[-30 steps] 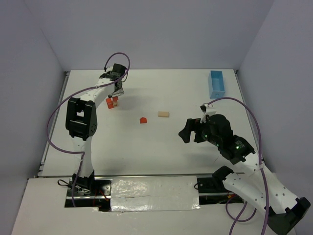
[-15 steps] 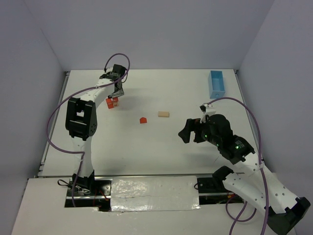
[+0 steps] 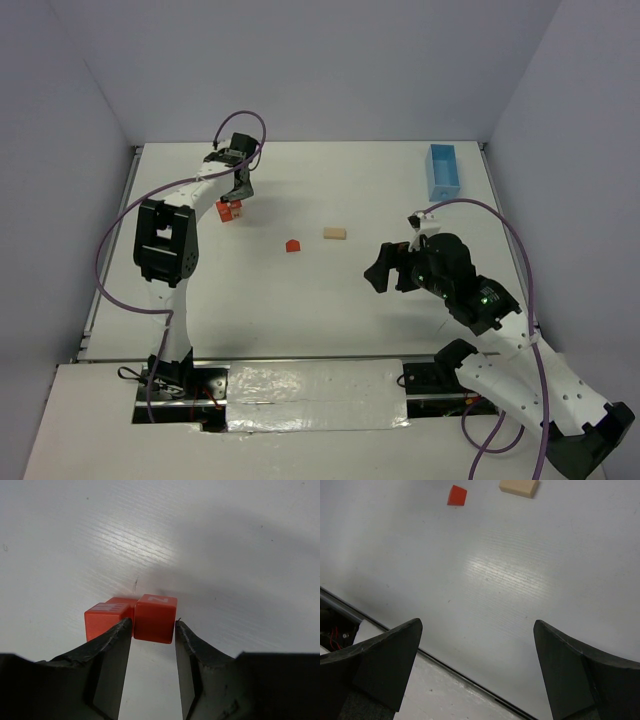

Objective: Build the wood block tower

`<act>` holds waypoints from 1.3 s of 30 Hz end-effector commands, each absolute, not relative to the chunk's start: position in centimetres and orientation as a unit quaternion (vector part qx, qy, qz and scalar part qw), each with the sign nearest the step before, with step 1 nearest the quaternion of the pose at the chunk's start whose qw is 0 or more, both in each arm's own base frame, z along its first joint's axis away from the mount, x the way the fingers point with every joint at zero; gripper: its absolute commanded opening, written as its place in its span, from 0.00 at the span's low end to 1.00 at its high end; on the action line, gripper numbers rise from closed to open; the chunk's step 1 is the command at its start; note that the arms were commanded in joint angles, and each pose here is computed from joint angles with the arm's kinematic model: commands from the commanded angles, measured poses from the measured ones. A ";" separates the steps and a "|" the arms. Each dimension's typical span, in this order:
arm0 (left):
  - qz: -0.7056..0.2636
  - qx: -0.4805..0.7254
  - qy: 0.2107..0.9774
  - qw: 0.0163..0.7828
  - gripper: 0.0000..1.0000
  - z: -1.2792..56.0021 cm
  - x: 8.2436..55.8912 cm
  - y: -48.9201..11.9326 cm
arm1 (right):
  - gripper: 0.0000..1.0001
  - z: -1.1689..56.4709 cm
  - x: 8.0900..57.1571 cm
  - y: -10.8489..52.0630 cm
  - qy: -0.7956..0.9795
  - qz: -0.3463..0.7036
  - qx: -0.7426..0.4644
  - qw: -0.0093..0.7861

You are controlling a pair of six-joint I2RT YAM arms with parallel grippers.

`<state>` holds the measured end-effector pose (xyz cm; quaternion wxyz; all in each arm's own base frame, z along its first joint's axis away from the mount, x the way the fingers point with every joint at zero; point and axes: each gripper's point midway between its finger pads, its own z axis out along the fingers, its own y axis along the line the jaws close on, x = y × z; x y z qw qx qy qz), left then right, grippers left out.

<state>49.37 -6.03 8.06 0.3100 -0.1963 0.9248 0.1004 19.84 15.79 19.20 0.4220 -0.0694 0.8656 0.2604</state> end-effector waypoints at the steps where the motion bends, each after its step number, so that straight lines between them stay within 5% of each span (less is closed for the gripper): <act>1: 0.080 -0.203 0.914 0.342 0.52 11.3 50.0 -6.1 | 1.00 20.2 20.5 16.2 0.853 0.268 -0.076 0.441; 26: 0.058 -0.197 0.905 0.372 0.53 14.9 50.5 -6.9 | 1.00 20.0 20.5 16.4 0.854 0.269 -0.079 0.437; 35: 0.035 -0.181 0.901 0.394 0.08 17.1 52.6 -9.1 | 1.00 20.0 20.6 16.4 0.855 0.267 -0.079 0.438; 39: 0.051 -0.192 0.905 0.377 0.00 15.4 54.0 -9.7 | 1.00 19.9 20.6 16.3 0.856 0.266 -0.078 0.437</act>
